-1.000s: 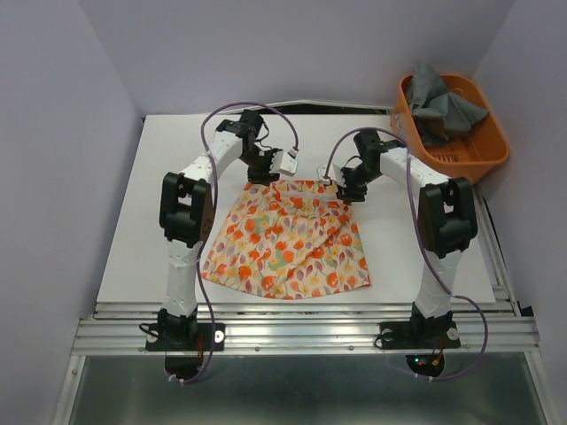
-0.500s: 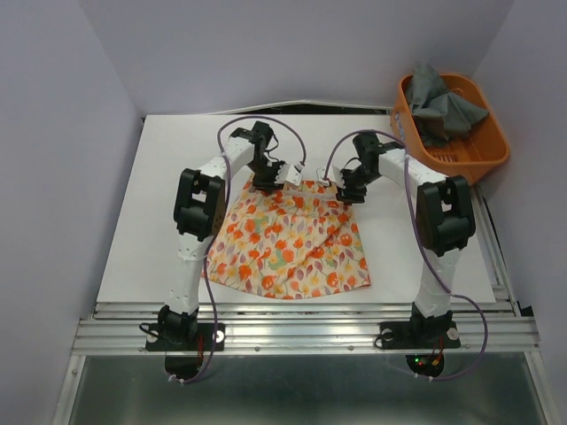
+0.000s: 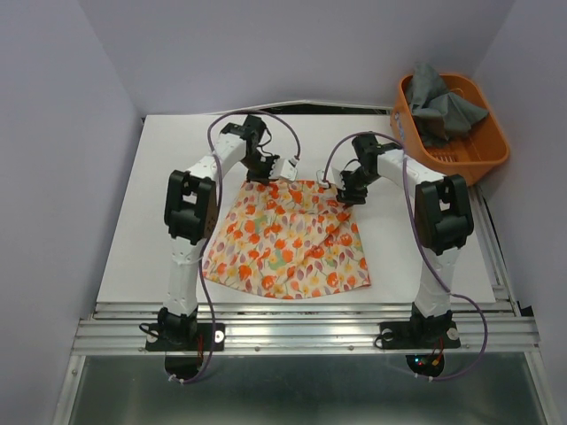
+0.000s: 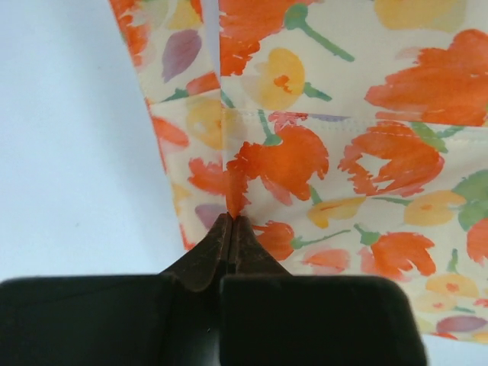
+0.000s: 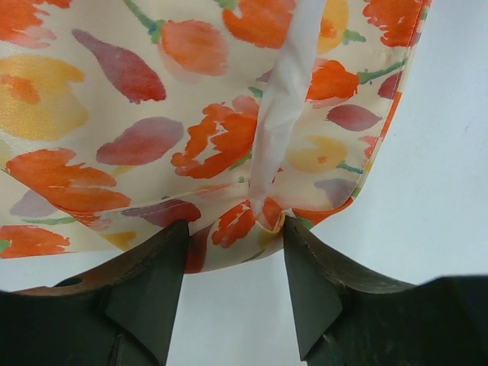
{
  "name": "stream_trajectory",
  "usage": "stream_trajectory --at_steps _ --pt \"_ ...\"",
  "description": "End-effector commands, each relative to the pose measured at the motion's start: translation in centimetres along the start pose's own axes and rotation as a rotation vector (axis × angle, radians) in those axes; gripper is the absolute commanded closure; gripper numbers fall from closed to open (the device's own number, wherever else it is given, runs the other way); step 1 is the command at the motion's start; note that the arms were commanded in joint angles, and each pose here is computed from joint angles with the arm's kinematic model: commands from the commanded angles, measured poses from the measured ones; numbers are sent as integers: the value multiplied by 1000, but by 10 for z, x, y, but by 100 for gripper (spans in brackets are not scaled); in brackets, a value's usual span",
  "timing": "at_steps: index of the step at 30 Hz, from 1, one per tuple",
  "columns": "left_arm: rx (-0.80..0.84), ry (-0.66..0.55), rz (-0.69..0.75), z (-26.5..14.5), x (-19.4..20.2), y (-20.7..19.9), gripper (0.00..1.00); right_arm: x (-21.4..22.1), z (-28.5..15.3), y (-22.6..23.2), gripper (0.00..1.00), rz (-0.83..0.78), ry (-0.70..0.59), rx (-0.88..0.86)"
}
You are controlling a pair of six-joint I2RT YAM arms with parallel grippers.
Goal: Fold and stack the skirts
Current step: Flatten the skirt out
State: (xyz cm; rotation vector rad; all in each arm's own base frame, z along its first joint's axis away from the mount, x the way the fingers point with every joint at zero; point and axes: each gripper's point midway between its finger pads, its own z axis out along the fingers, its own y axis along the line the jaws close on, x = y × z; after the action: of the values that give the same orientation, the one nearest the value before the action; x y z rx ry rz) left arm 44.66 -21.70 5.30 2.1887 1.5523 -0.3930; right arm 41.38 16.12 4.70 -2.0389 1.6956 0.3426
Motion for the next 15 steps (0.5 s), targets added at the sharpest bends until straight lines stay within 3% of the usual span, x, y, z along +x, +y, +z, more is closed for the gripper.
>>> stream_trajectory --at_steps 1,9,15 --pt "-131 -12 31 -76 -24 11 100 4 -4 -7 41 -7 28 23" --pt "-268 10 -30 -114 5 41 100 3 -10 -22 33 32 45 64" --pt "-293 15 -128 -96 48 56 100 0 -32 -54 26 179 20 163"
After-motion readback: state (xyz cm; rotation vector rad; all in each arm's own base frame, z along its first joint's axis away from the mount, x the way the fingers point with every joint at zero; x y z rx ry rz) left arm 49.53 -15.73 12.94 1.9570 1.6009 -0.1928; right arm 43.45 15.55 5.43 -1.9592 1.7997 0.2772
